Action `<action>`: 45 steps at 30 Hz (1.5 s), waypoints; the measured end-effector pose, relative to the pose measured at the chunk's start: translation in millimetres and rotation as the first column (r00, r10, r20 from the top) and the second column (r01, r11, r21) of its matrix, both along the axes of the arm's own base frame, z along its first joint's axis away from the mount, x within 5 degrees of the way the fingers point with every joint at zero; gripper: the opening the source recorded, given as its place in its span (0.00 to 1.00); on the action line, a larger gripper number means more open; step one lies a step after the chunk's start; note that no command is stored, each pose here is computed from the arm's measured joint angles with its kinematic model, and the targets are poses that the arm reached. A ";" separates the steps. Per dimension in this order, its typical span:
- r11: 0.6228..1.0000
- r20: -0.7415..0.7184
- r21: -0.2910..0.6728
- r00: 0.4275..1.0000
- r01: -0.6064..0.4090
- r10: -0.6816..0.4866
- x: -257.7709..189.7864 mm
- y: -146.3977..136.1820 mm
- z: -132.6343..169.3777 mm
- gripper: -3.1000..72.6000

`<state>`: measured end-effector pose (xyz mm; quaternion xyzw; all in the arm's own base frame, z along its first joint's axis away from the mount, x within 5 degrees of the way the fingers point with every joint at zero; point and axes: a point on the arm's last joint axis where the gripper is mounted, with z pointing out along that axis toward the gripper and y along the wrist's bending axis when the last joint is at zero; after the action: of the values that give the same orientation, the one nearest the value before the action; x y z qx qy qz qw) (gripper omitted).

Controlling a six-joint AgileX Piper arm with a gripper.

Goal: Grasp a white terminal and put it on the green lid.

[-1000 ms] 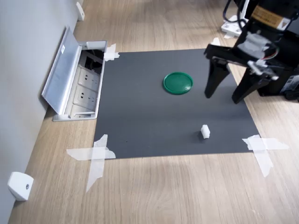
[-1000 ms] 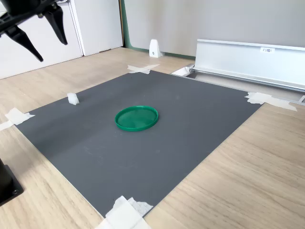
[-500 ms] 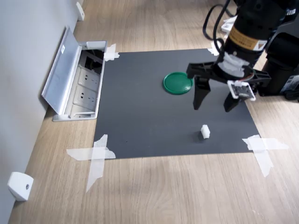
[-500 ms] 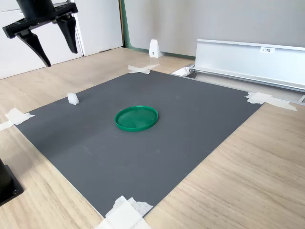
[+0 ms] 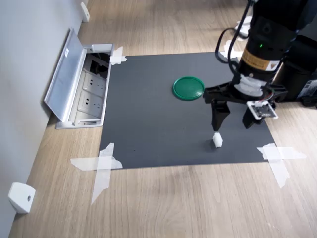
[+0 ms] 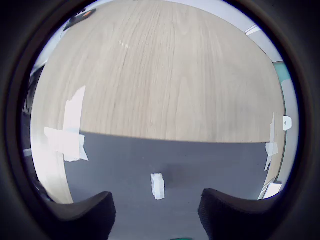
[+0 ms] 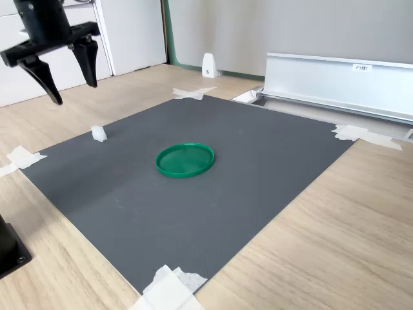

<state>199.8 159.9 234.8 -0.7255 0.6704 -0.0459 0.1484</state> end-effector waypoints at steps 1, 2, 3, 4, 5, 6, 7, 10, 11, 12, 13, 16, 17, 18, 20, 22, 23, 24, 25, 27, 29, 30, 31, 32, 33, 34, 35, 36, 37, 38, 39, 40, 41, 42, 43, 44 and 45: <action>1.000 0.002 -0.009 1.000 -0.004 0.005 0.5 -0.3 -3.2 0.98; 1.000 0.003 -0.019 1.000 -0.010 0.010 1.3 -0.4 -7.3 0.98; 1.000 0.003 -0.026 1.000 -0.014 0.014 2.0 -0.3 -11.1 0.98; 0.999 0.001 -0.031 1.000 -0.017 0.017 2.9 0.2 -14.4 0.98; 0.999 0.003 -0.033 1.000 -0.019 0.019 4.0 0.8 -16.8 0.98; 0.999 0.003 -0.033 1.000 -0.021 0.021 5.3 2.0 -19.5 0.98; 0.999 0.004 -0.032 1.000 -0.022 0.022 6.6 3.1 -22.1 0.98; 0.999 0.000 -0.039 1.000 -0.027 0.027 10.2 6.0 -29.4 0.98; 0.999 -0.003 -0.044 1.000 -0.028 0.028 11.4 6.8 -32.1 0.98; 0.998 -0.009 -0.049 1.000 -0.027 0.027 12.3 7.3 -34.9 0.98; 0.998 -0.015 -0.054 1.000 -0.024 0.023 12.9 7.8 -37.4 0.98; 0.998 -0.020 -0.060 1.000 -0.007 0.006 16.3 10.0 -45.3 0.98; 0.998 -0.024 -0.061 1.000 -0.002 0.000 16.8 10.4 -47.0 0.98; 0.998 -0.028 -0.065 1.000 0.001 -0.003 17.2 10.6 -48.6 0.98; 0.998 -0.033 -0.068 0.999 0.006 -0.008 17.6 10.8 -50.9 0.98; 0.998 -0.029 -0.063 1.000 0.006 -0.008 18.1 11.4 -51.0 0.98; 0.998 -0.025 -0.059 1.000 0.006 -0.008 18.5 11.7 -50.9 0.98; 0.998 -0.023 -0.058 1.000 0.006 -0.007 18.9 12.1 -51.5 0.97; 0.998 -0.021 -0.058 1.000 0.005 -0.006 19.3 12.3 -52.1 0.97; 0.998 -0.025 -0.065 1.000 0.005 -0.007 19.9 12.5 -54.2 0.96; 0.998 -0.028 -0.069 1.000 0.009 -0.011 20.3 12.6 -55.8 0.96; 0.998 -0.028 -0.069 1.000 0.010 -0.012 20.3 12.6 -55.8 0.95; 0.998 -0.028 -0.068 1.000 0.012 -0.014 20.3 12.6 -55.8 0.94; 0.998 -0.028 -0.068 0.999 0.013 -0.015 20.3 12.6 -55.8 0.94; 0.997 -0.029 -0.071 0.999 0.012 -0.014 20.5 12.5 -56.4 0.93; 0.997 -0.031 -0.073 0.999 0.014 -0.016 20.7 12.6 -57.5 0.93; 0.997 -0.034 -0.076 0.999 0.016 -0.018 20.9 12.7 -58.7 0.92; 0.997 -0.036 -0.079 0.999 0.018 -0.021 21.2 12.8 -59.8 0.92; 0.996 -0.039 -0.081 0.999 0.022 -0.025 21.4 12.9 -60.8 0.92; 0.996 -0.039 -0.082 0.999 0.025 -0.028 21.5 12.8 -61.1 0.91; 0.996 -0.040 -0.084 0.999 0.027 -0.030 21.5 12.7 -61.5 0.91; 0.996 -0.039 -0.087 0.999 0.027 -0.030 21.7 12.6 -61.8 0.91; 0.996 -0.040 -0.091 0.999 0.025 -0.029 21.9 12.4 -62.5 0.91; 0.995 -0.042 -0.096 0.999 0.023 -0.028 22.2 12.4 -63.6 0.91; 0.995 -0.043 -0.099 0.999 0.023 -0.027 22.3 12.4 -64.3 0.91; 0.995 -0.044 -0.101 0.999 0.023 -0.028 22.4 12.3 -64.7 0.91; 0.995 -0.044 -0.102 0.999 0.022 -0.027 22.5 12.3 -64.9 0.90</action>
<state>222.3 172.1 169.9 -0.7246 0.6793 -0.0654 0.0956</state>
